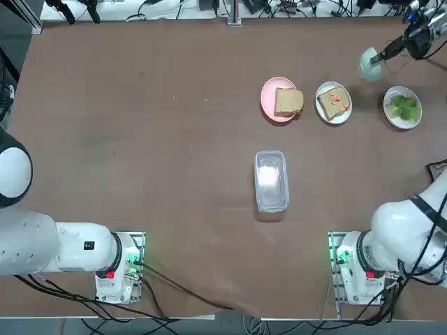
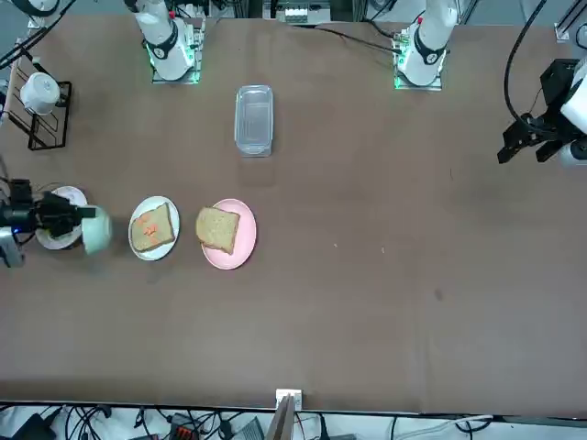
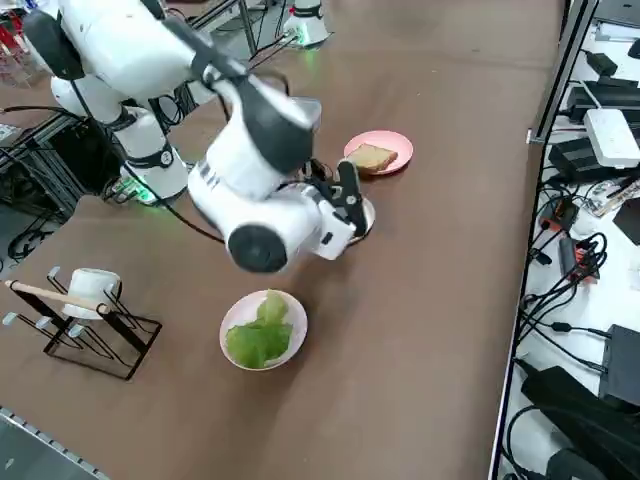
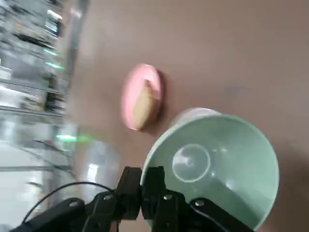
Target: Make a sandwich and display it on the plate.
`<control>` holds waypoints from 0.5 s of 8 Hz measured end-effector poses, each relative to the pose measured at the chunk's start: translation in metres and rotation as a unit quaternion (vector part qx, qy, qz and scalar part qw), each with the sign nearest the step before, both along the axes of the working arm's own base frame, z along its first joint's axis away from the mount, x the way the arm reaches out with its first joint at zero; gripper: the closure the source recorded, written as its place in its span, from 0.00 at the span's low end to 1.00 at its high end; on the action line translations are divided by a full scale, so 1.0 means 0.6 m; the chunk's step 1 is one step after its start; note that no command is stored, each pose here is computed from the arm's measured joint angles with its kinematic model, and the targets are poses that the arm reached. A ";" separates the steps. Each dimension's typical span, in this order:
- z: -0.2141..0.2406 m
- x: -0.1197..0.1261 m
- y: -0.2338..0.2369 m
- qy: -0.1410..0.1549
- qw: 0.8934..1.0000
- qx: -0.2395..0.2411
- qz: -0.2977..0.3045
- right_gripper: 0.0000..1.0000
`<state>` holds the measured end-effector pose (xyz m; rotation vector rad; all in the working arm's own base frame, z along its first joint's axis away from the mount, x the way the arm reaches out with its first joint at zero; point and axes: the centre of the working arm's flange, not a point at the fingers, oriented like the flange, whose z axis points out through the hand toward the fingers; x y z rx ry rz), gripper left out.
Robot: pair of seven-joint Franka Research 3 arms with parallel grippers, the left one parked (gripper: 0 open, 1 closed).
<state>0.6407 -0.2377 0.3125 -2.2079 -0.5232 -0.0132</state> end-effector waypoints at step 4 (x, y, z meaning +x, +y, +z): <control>0.013 0.087 0.033 -0.073 0.950 -0.290 0.090 0.96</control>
